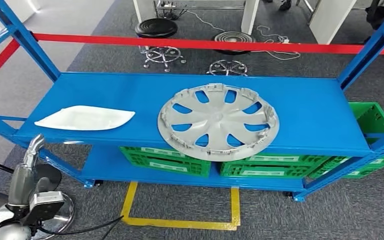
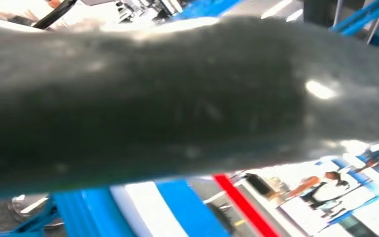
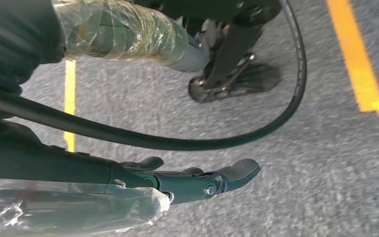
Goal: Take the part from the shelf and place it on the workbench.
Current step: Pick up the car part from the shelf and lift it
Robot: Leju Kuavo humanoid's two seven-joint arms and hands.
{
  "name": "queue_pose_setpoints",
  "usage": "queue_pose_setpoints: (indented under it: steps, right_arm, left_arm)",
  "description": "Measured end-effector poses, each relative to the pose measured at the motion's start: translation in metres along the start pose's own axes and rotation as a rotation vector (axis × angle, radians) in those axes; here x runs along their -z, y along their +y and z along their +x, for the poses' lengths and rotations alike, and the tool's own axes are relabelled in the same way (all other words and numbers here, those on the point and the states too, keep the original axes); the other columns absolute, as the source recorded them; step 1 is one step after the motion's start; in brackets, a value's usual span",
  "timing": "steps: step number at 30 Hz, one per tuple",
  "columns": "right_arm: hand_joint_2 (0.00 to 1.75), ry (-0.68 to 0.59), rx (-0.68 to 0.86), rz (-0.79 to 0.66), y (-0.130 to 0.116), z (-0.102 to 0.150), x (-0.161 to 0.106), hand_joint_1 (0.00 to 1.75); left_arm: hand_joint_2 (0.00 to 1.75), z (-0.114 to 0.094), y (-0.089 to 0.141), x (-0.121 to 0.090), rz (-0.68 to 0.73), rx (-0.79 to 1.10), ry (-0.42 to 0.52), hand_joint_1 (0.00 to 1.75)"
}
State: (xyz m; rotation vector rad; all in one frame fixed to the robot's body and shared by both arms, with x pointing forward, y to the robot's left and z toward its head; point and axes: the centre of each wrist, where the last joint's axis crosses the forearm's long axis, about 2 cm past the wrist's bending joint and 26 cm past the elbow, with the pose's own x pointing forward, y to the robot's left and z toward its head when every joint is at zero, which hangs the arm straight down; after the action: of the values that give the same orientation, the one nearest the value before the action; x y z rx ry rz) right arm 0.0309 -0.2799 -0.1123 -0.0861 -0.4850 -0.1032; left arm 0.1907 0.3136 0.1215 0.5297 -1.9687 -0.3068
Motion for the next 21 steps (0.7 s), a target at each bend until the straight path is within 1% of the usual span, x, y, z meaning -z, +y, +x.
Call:
queue_pose_setpoints:
  steps: [6, 13, 17, 21]
  right_arm:
    - [1.75, 0.023, -0.029, 0.000, 0.0000, -0.0007, -0.0002, 0.00]
    - [1.75, 0.037, -0.048, 0.004, 0.0006, -0.0007, -0.0002, 0.00]
    - [1.75, 0.035, -0.060, 0.007, 0.0004, 0.0018, 0.0009, 0.00]
    - [1.75, 0.044, -0.072, 0.015, 0.0005, 0.0016, 0.0008, 0.00]
  left_arm:
    - [0.00, -0.0007, 0.0017, -0.0027, -0.021, 0.023, 0.059, 0.00]
    - [0.00, -0.0026, 0.0023, -0.0047, -0.024, 0.010, 0.097, 0.00]
    - [0.00, -0.0039, 0.0014, -0.0055, -0.052, 0.000, 0.122, 0.00]
    - [0.00, -0.0082, -0.0016, -0.0076, -0.089, -0.004, 0.167, 0.00]
